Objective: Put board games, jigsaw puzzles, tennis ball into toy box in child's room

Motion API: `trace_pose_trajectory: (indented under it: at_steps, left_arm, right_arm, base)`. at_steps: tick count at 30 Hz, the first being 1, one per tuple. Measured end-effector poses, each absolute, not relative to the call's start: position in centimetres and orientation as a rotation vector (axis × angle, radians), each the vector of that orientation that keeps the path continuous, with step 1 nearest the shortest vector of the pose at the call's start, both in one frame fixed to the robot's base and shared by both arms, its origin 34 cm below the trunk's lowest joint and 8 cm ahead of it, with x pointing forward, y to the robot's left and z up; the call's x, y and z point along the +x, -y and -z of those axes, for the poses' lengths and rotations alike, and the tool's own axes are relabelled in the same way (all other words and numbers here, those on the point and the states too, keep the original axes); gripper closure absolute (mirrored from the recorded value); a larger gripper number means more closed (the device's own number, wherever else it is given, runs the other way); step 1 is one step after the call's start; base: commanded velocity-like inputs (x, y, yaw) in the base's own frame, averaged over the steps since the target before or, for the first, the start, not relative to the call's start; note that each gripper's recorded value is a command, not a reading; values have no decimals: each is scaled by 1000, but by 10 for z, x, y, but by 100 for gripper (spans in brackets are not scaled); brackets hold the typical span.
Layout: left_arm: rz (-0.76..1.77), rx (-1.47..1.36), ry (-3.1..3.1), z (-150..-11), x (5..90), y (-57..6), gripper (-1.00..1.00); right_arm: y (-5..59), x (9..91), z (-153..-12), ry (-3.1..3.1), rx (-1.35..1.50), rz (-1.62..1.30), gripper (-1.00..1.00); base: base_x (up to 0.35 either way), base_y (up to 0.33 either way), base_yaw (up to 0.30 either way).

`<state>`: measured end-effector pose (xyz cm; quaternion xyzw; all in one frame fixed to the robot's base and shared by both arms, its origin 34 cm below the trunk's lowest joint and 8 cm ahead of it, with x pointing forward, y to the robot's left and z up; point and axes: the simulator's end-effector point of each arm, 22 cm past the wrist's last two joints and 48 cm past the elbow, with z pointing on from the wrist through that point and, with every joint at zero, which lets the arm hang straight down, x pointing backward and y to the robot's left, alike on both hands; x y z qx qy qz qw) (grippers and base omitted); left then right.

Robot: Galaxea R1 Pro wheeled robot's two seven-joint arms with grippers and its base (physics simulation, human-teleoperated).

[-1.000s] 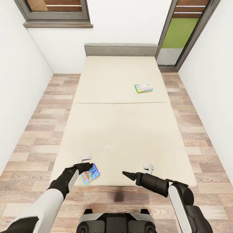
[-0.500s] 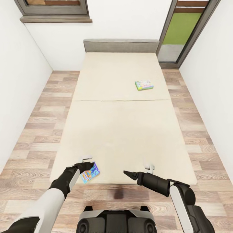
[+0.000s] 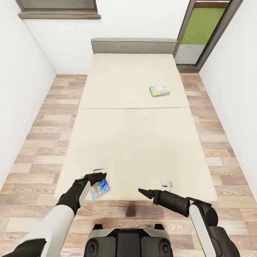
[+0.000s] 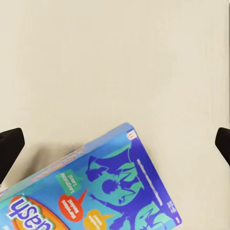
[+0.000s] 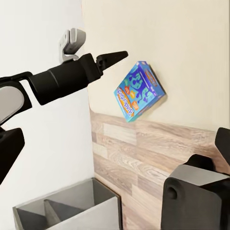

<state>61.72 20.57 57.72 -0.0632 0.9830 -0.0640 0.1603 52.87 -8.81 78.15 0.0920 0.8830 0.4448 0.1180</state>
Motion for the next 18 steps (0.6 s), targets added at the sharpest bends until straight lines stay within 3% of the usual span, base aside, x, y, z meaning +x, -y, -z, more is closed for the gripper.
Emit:
trace_pose_trajectory:
  at_steps: [18]
  left_arm:
    - [143, -185, -2789, -574, 642, -211, -100]
  right_arm:
    - [89, 522, -768, -2611, 289, -1299, -100]
  base:
    - [0, 0, 0]
